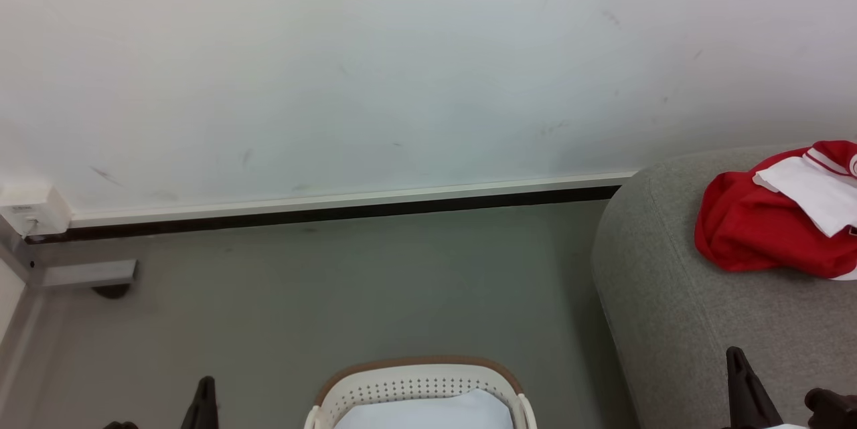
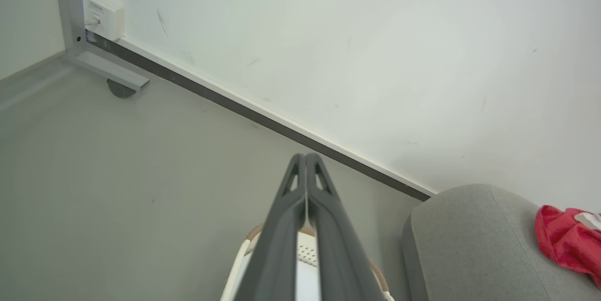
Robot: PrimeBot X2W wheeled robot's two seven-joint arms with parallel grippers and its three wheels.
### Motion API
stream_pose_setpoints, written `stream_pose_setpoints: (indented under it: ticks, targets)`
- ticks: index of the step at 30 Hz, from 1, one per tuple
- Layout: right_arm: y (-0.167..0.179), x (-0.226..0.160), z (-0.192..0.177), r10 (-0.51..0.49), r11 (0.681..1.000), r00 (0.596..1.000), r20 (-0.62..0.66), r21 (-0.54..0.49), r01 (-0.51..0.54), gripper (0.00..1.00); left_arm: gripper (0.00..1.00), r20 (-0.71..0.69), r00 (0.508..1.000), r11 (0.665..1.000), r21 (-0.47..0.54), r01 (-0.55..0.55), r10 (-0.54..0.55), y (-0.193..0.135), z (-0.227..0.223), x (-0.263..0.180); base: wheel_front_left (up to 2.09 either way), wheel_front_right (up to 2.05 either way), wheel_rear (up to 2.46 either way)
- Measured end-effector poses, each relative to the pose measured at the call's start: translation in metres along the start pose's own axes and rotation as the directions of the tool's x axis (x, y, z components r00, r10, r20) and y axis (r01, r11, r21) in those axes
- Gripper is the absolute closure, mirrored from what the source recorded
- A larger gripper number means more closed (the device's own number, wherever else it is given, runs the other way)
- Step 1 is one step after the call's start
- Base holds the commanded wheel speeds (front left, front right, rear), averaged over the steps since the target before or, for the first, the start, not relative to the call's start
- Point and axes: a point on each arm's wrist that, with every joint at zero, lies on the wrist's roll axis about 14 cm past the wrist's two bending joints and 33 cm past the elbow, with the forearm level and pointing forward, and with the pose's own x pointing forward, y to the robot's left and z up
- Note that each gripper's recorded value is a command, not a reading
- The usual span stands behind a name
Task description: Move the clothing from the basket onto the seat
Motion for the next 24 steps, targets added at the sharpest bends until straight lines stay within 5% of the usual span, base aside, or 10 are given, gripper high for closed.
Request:
stream_pose_setpoints:
  ticks: [24]
  targets:
    - [-0.003, 0.005, 0.011, -0.032, 0.928, 0.999, 0.009, 0.372, 0.026, 1.00, 1.00, -0.001, 1.000, 0.942, -0.336, 0.000, 0.000, -0.006, 0.010, 0.009, 0.00, 0.00, 0.00]
